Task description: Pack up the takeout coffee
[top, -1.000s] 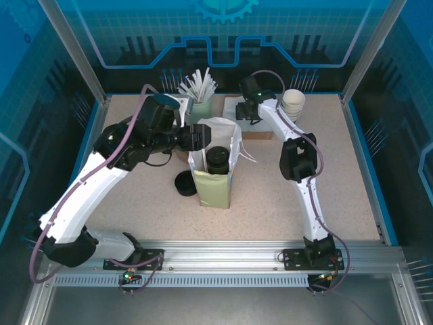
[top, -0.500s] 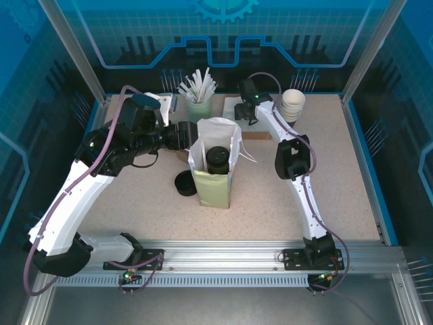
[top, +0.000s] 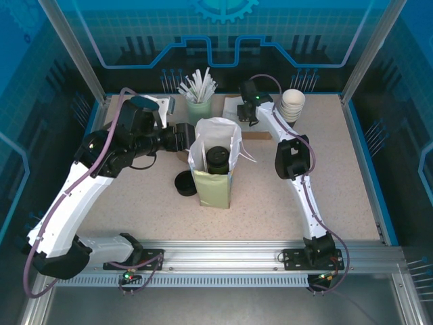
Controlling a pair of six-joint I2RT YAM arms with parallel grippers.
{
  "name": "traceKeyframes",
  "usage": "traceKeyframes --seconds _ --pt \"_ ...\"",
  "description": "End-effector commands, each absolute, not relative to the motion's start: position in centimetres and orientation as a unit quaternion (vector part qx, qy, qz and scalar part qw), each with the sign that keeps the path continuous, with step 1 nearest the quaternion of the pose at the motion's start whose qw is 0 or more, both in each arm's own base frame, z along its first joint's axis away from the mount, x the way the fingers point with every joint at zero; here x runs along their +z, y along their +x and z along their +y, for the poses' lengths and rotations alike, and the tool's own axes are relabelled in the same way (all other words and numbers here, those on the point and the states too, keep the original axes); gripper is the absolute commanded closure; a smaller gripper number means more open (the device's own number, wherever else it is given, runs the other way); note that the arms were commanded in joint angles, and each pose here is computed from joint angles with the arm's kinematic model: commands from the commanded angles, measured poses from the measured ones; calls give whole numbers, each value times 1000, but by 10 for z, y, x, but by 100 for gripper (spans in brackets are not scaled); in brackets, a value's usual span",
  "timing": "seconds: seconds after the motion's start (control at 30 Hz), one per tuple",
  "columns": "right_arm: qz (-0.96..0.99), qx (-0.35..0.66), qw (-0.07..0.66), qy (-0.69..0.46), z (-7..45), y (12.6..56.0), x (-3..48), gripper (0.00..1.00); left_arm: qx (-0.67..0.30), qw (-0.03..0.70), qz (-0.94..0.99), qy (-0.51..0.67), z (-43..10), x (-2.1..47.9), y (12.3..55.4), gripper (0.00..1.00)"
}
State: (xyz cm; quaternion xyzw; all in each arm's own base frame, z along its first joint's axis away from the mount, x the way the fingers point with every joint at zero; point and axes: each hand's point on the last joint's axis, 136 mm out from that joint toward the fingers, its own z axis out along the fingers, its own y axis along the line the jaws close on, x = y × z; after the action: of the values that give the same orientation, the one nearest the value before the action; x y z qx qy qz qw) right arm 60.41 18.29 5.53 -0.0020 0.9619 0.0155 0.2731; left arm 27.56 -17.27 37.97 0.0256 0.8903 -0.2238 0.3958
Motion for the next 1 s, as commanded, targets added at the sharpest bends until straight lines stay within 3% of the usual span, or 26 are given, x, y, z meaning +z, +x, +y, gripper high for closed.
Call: traceKeyframes --seconds 0.0,0.43,0.6,0.83,0.97 --pt "952 41 302 -4 189 610 92 72 -231 391 891 26 -173 377 273 32" --pt "929 40 367 -8 188 601 185 89 -226 392 892 22 -169 375 271 32" --pt "922 49 385 -2 185 586 228 91 -228 392 891 19 -169 375 270 32" --pt "905 95 415 -11 191 533 321 95 -218 394 893 17 -164 371 269 31" --pt "892 187 411 -20 210 485 372 93 -220 389 895 18 -167 365 270 31"
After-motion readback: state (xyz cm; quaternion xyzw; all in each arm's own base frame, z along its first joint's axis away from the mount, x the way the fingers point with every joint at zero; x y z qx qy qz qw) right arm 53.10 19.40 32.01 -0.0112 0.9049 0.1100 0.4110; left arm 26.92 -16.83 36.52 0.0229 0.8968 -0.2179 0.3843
